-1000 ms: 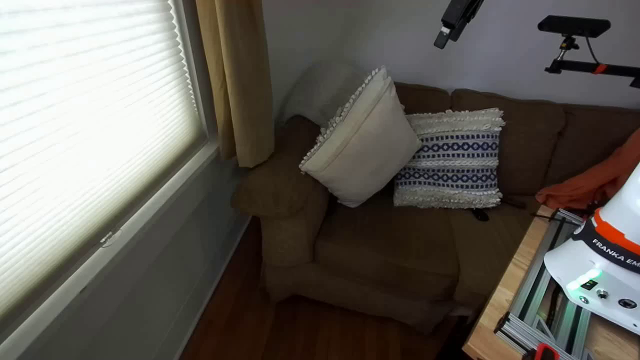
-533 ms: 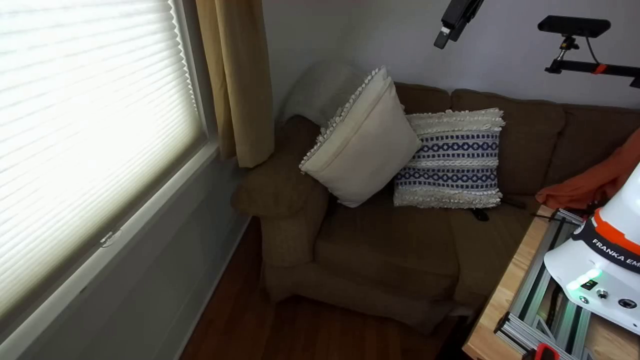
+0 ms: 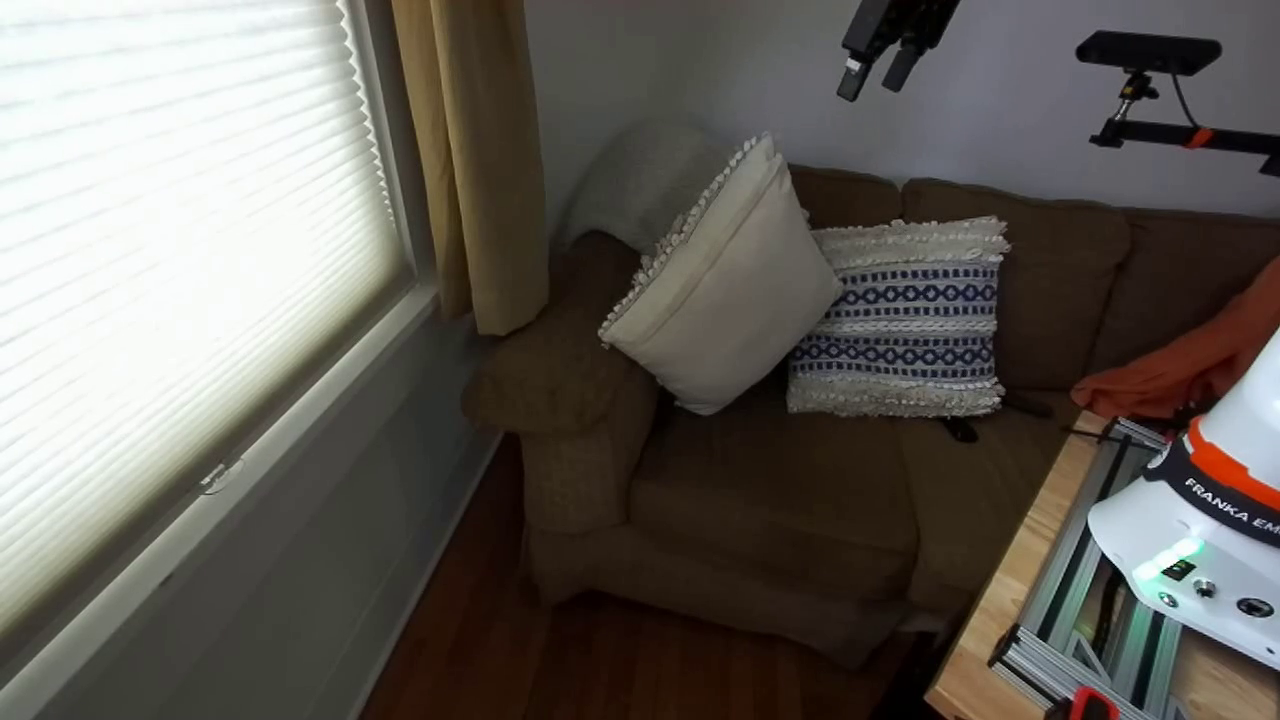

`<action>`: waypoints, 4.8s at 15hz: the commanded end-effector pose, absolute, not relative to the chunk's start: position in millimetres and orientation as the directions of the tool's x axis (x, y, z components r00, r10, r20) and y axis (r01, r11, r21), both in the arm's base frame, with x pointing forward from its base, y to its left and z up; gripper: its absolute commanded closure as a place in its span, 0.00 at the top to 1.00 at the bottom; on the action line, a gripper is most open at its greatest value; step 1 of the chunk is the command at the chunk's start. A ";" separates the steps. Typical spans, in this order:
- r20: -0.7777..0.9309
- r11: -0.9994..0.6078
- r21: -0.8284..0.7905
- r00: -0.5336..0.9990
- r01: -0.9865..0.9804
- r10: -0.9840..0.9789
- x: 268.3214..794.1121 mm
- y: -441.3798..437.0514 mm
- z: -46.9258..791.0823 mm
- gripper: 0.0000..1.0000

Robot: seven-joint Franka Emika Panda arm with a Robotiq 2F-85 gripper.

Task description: Turn the pillow on the left around

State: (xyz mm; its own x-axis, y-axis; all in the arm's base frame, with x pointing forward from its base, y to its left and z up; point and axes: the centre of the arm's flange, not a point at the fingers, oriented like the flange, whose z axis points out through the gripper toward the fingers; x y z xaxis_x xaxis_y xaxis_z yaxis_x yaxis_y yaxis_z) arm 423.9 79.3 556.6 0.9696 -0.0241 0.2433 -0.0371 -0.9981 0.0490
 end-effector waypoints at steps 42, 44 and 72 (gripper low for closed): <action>0.312 0.335 -0.252 -0.404 -0.908 -0.860 678.8 -40.6 447.3 1.00; 0.350 0.406 -0.245 -0.471 -0.880 -0.810 688.5 -34.0 445.3 1.00; 0.402 0.645 -0.230 -0.674 -0.729 -0.619 778.0 -77.1 383.3 1.00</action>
